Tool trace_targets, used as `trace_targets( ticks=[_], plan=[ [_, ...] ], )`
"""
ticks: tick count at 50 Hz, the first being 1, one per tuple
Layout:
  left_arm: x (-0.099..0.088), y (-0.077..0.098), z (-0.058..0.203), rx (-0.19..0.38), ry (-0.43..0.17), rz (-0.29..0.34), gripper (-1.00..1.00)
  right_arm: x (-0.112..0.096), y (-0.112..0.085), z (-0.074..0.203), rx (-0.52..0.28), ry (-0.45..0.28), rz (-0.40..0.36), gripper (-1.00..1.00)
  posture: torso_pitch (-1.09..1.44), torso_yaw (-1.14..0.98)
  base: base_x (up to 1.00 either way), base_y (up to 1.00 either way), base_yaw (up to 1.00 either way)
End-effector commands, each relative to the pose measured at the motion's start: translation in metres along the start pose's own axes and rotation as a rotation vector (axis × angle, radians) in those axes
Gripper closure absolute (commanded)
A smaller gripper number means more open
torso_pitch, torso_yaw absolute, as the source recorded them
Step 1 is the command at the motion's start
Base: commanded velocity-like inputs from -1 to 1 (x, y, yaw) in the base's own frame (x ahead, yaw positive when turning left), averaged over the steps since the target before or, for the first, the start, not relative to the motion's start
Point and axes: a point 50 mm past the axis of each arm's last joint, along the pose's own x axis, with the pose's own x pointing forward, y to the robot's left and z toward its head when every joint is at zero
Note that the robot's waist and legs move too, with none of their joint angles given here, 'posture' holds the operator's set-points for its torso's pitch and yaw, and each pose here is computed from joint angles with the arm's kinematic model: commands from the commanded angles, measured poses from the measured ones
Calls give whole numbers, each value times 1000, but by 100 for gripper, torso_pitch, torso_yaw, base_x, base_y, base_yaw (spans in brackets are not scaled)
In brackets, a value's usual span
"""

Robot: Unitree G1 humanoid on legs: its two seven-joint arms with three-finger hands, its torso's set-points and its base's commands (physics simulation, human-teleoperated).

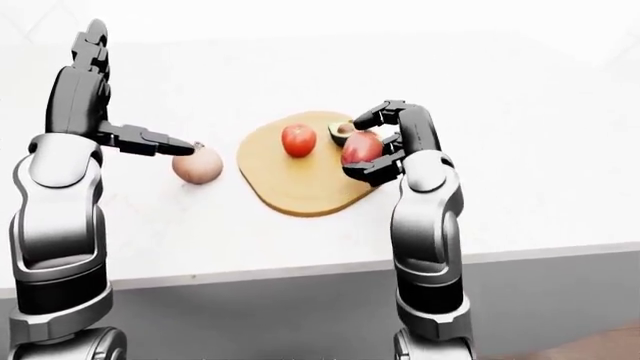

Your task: Place the avocado, onion, tomato and bell pepper on the cutting board.

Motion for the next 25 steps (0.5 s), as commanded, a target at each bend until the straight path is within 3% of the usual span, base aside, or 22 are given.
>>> trace_targets(
  ticks=[1, 25],
  plan=[
    [0, 11, 18, 6, -82, 49, -100, -4, -8, 19, -2, -101, -46, 58, 0, 0, 0, 0, 0],
    [2, 11, 21, 8, -89, 50, -100, -7, -8, 13, -7, -82, -46, 25, 0, 0, 0, 0, 0]
  ],
)
